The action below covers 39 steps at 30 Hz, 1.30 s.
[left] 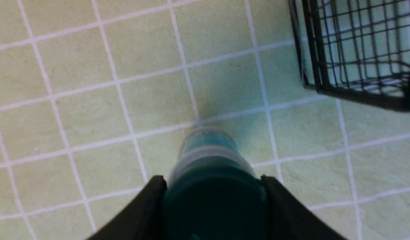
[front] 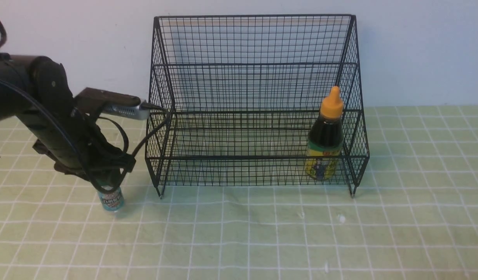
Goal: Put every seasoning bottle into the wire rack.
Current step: Use the left arm to grab the condiment bottle closest to it, then use the left arm to put the condiment bottle back on the shelf
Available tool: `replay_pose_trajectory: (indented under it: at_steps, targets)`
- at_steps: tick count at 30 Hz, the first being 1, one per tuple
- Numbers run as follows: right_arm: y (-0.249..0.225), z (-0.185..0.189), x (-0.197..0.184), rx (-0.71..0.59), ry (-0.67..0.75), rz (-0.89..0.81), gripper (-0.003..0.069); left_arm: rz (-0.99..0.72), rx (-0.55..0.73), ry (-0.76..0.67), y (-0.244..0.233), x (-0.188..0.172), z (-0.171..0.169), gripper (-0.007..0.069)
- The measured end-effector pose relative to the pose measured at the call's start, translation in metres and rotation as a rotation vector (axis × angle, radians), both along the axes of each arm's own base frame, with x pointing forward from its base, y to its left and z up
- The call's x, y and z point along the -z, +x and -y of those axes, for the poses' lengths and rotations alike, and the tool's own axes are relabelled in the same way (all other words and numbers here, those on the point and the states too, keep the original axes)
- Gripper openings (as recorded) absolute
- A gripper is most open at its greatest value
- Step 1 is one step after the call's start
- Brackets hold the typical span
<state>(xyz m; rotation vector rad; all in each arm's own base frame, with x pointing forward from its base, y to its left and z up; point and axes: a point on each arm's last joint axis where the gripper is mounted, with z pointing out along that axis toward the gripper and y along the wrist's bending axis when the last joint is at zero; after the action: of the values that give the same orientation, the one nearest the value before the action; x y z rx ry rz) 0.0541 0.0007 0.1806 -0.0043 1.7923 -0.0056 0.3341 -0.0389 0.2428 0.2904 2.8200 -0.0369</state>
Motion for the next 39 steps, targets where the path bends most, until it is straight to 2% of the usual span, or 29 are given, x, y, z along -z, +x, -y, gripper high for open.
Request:
replay_pose_trajectory:
  at_steps: [3, 5, 6, 7, 8, 11, 14, 19, 23, 39]
  targets:
    - [0.0, 0.0, 0.0, 0.0, 0.0, 0.0, -0.0012, 0.071, 0.003, -0.008, -0.009, -0.045, -0.001, 0.0308]
    - [0.0, 0.0, 0.0, 0.0, 0.0, 0.0, -0.0012, 0.101, 0.003, -0.011, -0.013, -0.06, -0.001, 0.0308]
    - [0.0, 0.0, 0.0, 0.0, 0.0, 0.0, -0.0012, 0.155, 0.006, -0.017, -0.021, -0.085, -0.002, 0.0308]
    - [0.0, 0.0, 0.0, 0.0, 0.0, 0.0, -0.0012, 0.166, 0.007, -0.02, -0.023, -0.089, -0.001, 0.0308]
    - [0.0, 0.0, 0.0, 0.0, 0.0, 0.0, -0.0012, 0.219, 0.019, -0.027, -0.031, -0.112, 0.001, 0.0308]
    - [0.0, 0.0, 0.0, 0.0, 0.0, 0.0, -0.0012, 0.293, 0.07, -0.052, -0.043, -0.139, 0.016, 0.0308]
    - [0.0, 0.0, 0.0, 0.0, 0.0, 0.0, -0.0012, 0.327, 0.127, -0.078, -0.048, -0.147, 0.035, 0.0308]
    - [0.0, 0.0, 0.0, 0.0, 0.0, 0.0, -0.0012, 0.338, 0.182, -0.12, -0.038, -0.136, 0.068, 0.0308]
    - [0.0, 0.0, 0.0, 0.0, 0.0, 0.0, -0.0012, 0.339, 0.195, -0.129, -0.017, -0.114, 0.085, 0.0308]
    - [0.0, 0.0, 0.0, 0.0, 0.0, 0.001, -0.0012, 0.204, 0.207, -0.07, 0.031, -0.034, 0.102, 0.0308]
